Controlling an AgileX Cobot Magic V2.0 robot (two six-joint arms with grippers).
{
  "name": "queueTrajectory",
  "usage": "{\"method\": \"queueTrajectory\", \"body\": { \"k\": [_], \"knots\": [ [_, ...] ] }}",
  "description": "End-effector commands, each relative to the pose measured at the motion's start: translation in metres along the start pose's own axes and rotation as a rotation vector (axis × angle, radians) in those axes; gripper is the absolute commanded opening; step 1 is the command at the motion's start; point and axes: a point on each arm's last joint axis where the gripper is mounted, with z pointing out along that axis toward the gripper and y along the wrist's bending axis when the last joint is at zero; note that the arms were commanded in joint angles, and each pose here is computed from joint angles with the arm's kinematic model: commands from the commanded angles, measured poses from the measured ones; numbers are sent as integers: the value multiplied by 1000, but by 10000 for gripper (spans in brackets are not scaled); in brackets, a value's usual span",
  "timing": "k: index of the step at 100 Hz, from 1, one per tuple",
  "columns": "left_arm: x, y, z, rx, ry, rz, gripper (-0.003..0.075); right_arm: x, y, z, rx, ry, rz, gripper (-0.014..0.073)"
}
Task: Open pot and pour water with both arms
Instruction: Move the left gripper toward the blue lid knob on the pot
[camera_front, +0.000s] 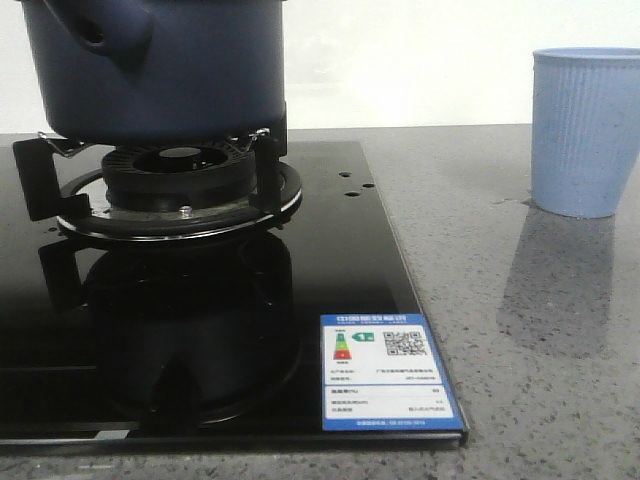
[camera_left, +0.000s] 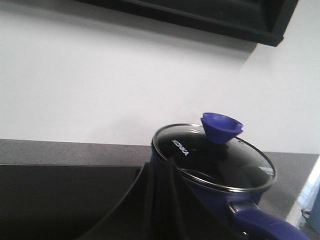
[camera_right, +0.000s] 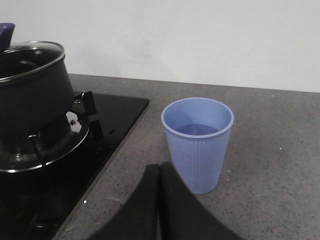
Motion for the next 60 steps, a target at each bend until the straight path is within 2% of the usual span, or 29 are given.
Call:
{"method": "queueTrajectory", "body": {
  "k": [1, 10, 15, 22, 29, 34, 39, 51, 60],
  "knots": [
    [-14, -4, 4, 37, -54, -4, -15, -13, -1, 2, 0, -41, -19, -61],
    [-12, -6, 8, 75, -27, -1, 3, -12, 0, 5, -9, -17, -17, -60],
    [-11, -8, 10, 95, -20, 5, 48, -12, 0, 5, -9, -17, -17, -58],
    [-11, -10, 14, 121, -16, 7, 151, -12, 0, 5, -9, -17, -17, -35],
    [-12, -12, 17, 147, -21, 5, 288, -12, 0, 5, -9, -17, -17, 37],
    [-12, -14, 20, 166, -23, 2, 393, -12, 0, 5, -10, -17, -15, 113],
    [-13, -16, 24, 182, -27, -2, 457, -12, 0, 5, -11, -18, -13, 218],
    [-12, -21, 35, 225, -30, -1, 473, -12, 0, 5, -13, -21, -7, 427],
    [-11, -28, 46, 258, -39, 22, 463, -12, 0, 5, -13, -21, -7, 463]
  ]
}}
